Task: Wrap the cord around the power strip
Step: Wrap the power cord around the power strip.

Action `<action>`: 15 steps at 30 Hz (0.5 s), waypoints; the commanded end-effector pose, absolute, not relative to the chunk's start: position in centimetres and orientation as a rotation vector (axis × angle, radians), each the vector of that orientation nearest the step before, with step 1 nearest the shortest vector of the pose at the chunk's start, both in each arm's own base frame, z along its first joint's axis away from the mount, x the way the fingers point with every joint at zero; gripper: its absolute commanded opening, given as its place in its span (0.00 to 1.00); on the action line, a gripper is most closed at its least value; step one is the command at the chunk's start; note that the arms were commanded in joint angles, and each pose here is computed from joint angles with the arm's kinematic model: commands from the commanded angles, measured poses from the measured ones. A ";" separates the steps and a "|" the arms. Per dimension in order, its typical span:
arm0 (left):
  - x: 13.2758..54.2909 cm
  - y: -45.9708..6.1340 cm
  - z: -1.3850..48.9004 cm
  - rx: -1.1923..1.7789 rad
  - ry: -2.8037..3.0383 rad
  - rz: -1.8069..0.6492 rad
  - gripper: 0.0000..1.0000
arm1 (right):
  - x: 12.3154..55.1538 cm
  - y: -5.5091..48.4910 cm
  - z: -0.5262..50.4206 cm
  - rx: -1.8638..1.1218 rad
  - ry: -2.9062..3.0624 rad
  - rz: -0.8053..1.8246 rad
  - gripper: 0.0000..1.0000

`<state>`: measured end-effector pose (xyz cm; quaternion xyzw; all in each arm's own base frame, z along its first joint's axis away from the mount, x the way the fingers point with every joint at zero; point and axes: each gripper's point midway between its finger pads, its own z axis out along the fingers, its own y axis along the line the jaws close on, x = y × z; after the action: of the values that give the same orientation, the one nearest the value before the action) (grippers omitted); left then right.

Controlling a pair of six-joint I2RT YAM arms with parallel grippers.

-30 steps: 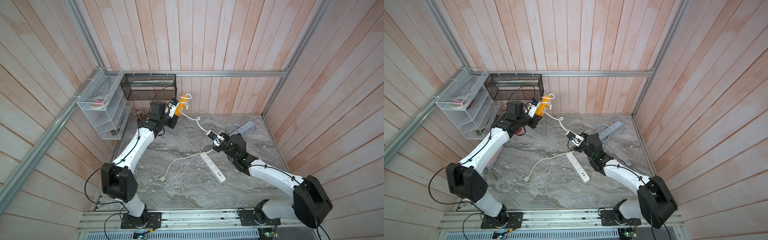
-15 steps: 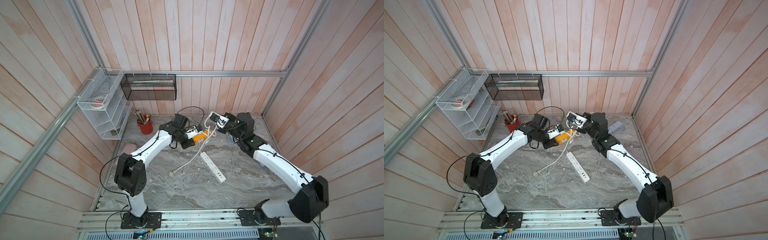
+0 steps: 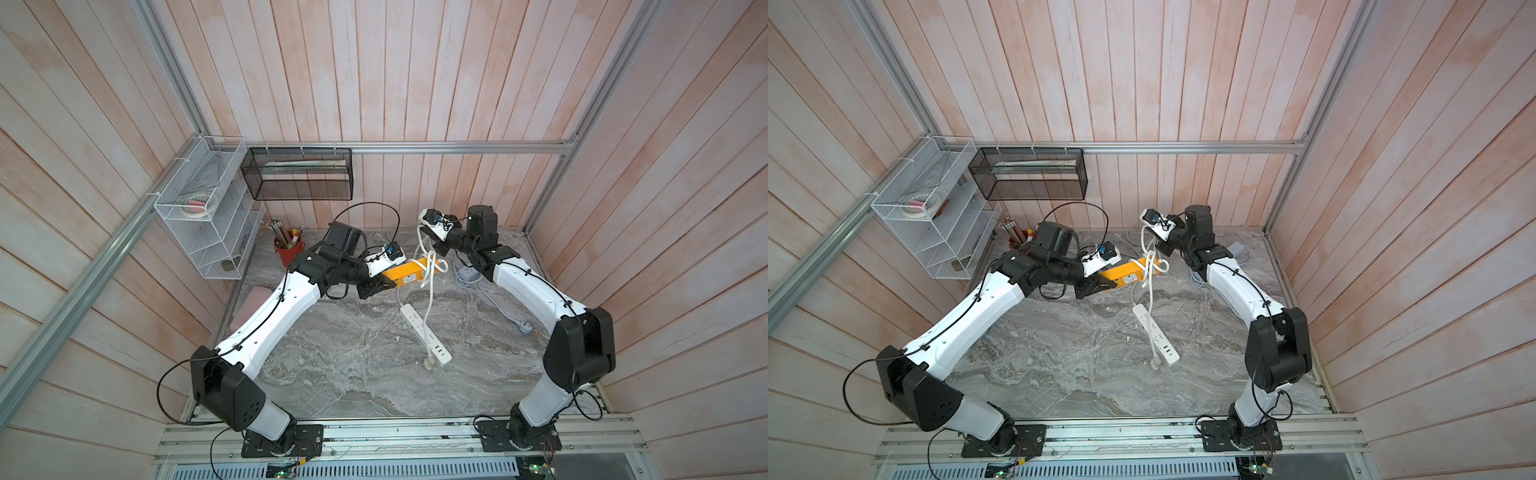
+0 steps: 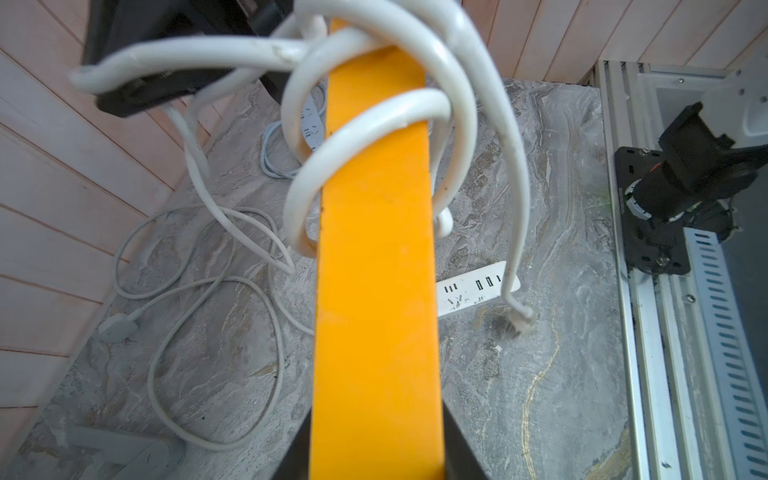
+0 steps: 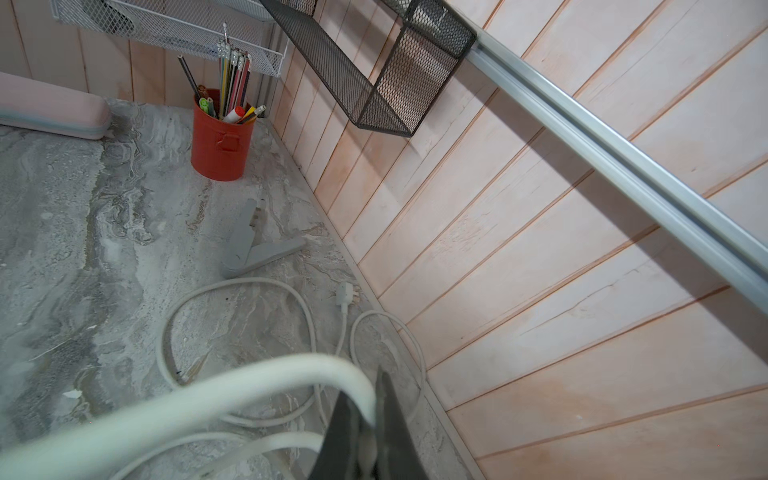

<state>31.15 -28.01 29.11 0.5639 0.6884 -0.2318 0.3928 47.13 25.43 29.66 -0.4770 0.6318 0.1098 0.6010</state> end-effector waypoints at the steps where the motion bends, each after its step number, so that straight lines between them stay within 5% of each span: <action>1: 31.1 -29.1 36.3 1.358 1.470 -0.591 0.00 | 49.8 23.6 29.1 -0.918 1.530 0.246 0.11; 6: 34.8 -27.0 36.9 1.182 1.562 -0.607 0.00 | 51.4 22.1 31.4 -0.758 1.600 0.214 0.44; 15: 37.1 -26.7 30.2 1.058 1.793 -0.804 0.00 | 47.2 18.1 35.4 -0.495 1.696 0.427 0.68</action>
<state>35.79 -26.52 30.24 0.4565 0.7216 -0.2888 0.4331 49.28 19.90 33.87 -0.2751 0.7191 0.1439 0.6217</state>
